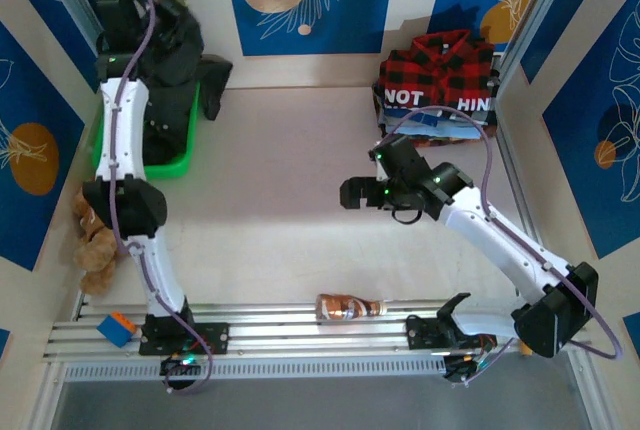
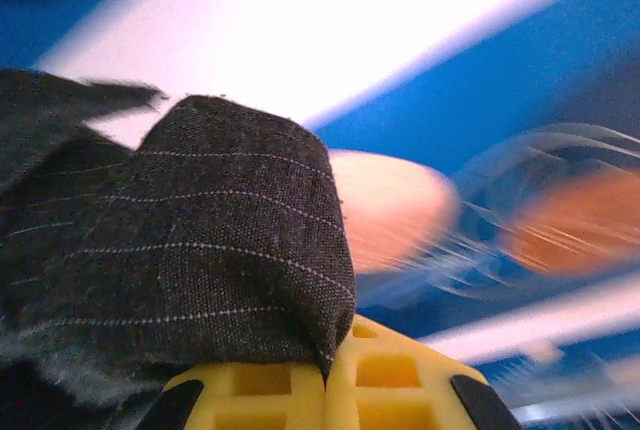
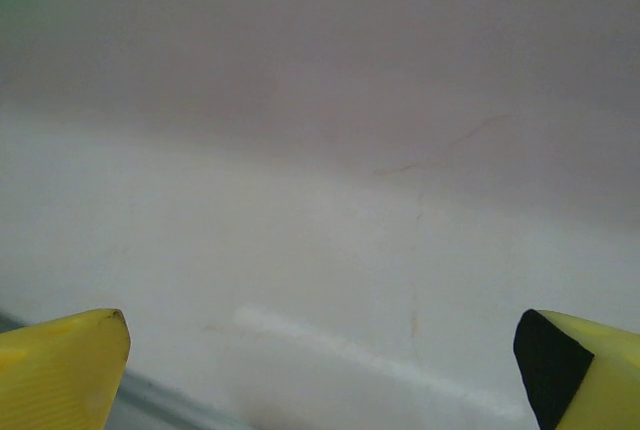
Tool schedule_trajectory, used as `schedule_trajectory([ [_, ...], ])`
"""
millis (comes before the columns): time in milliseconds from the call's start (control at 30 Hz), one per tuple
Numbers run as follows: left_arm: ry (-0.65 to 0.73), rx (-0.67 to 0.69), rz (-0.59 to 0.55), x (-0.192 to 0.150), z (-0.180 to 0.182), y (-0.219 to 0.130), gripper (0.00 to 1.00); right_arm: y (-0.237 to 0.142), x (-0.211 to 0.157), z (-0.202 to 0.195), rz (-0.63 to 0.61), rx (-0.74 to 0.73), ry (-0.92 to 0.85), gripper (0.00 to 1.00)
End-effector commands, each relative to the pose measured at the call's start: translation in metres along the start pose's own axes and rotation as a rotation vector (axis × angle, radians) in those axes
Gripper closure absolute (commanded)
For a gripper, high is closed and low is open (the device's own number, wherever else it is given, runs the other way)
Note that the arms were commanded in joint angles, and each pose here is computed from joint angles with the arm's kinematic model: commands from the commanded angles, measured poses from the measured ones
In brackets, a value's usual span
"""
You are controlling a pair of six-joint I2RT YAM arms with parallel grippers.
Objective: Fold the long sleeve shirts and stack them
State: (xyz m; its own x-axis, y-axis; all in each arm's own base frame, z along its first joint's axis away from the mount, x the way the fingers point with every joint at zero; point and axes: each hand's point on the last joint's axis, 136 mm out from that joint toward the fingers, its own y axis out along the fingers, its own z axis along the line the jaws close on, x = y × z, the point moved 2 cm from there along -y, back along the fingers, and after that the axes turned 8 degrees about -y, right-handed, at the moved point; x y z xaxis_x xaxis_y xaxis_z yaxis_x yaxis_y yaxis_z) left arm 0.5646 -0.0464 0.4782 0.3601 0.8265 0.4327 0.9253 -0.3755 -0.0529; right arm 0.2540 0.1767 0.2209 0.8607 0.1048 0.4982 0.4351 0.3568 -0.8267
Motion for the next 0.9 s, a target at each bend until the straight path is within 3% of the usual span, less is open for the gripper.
schedule_trajectory([
  [0,0.160,-0.323,0.109,-0.066,-0.125,-0.027,1.00,-0.017,0.036,-0.026,-0.109,0.003,0.091,0.00],
  [100,0.198,-0.425,0.239,-0.145,-0.176,-0.037,1.00,-0.032,0.058,-0.062,-0.197,0.018,0.195,0.00],
  [200,0.215,-0.467,0.431,-0.245,-0.199,-0.042,0.95,-0.045,0.070,-0.091,-0.259,0.021,0.265,0.00],
  [233,0.231,-0.471,0.503,-0.282,-0.199,-0.044,0.82,-0.049,0.070,-0.102,-0.270,0.019,0.292,0.00],
  [300,0.248,-0.456,0.639,-0.351,-0.191,-0.052,0.42,-0.054,0.067,-0.123,-0.282,0.007,0.353,0.00],
  [367,0.264,-0.363,0.714,-0.386,-0.165,-0.056,0.29,-0.058,0.058,-0.142,-0.284,-0.010,0.431,0.00],
  [400,0.270,-0.321,0.732,-0.391,-0.152,-0.061,0.16,-0.061,0.051,-0.152,-0.284,-0.023,0.476,0.00],
  [467,0.325,-0.238,0.678,-0.374,-0.135,-0.074,0.02,-0.065,0.036,-0.165,-0.287,-0.042,0.538,0.00],
  [533,0.368,-0.131,0.598,-0.338,-0.113,-0.089,0.00,-0.066,0.024,-0.166,-0.286,-0.036,0.552,0.00],
  [633,0.310,0.031,0.561,-0.292,-0.066,-0.109,0.00,-0.061,0.008,-0.157,-0.257,-0.024,0.540,0.01],
  [867,0.269,0.563,0.556,-0.244,0.095,-0.165,0.00,-0.028,-0.011,-0.109,-0.120,-0.012,0.351,0.02],
])
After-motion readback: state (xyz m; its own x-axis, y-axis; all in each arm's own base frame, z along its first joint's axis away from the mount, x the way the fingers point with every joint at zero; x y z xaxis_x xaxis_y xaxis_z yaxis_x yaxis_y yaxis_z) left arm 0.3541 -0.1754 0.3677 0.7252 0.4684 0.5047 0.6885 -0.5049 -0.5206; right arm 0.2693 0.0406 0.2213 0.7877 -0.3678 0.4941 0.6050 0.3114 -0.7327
